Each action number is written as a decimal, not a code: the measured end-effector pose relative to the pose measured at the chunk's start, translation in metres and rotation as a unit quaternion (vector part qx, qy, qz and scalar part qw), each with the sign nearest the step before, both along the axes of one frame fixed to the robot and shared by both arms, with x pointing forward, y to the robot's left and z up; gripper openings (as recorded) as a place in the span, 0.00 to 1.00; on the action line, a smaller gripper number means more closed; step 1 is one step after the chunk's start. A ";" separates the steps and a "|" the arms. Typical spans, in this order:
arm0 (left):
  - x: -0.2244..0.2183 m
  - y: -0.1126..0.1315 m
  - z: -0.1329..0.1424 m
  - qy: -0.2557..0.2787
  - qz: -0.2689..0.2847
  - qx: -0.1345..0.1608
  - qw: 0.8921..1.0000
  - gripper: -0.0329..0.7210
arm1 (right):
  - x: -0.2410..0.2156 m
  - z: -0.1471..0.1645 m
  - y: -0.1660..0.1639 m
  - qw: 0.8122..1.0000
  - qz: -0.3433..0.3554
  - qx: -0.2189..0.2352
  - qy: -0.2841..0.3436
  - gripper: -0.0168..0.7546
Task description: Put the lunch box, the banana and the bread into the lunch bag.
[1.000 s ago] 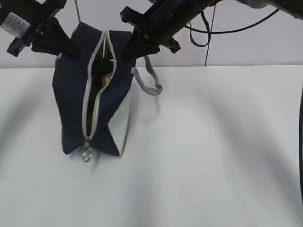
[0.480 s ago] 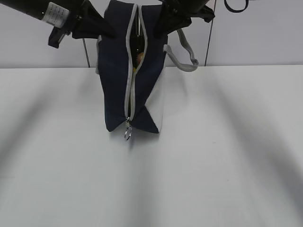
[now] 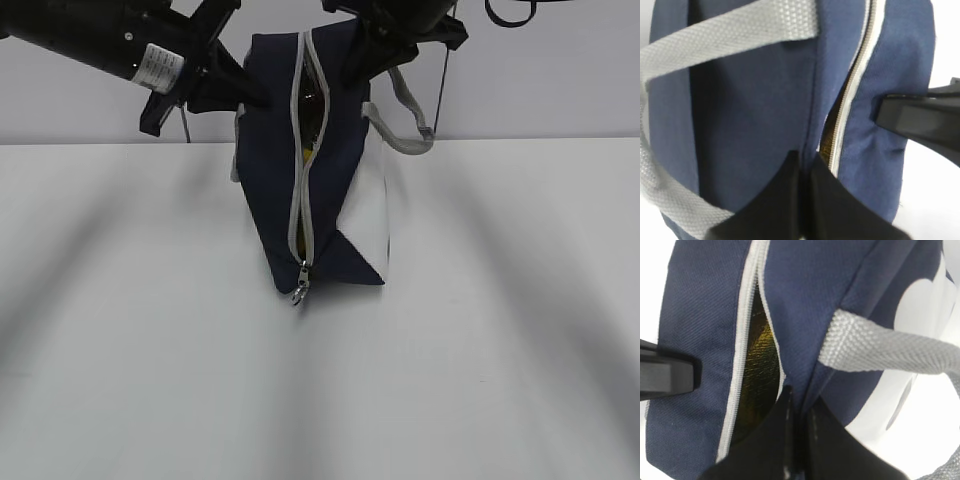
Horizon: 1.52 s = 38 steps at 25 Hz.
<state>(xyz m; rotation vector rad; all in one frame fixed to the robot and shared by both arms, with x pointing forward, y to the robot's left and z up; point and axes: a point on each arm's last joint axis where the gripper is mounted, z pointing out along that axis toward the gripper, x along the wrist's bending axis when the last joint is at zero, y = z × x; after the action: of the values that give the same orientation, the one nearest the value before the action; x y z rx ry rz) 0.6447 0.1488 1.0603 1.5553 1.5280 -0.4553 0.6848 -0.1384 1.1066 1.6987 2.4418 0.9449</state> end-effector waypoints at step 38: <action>0.000 0.003 -0.002 -0.014 -0.004 0.035 0.999 0.11 | 0.008 -0.016 -0.004 0.999 -0.023 -0.032 0.010 0.24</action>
<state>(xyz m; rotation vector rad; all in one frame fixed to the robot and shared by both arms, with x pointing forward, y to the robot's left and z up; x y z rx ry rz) 0.6444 0.1522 1.0582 1.6163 1.5320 -0.3866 0.6925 -0.1425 1.0906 1.7432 2.4061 0.8409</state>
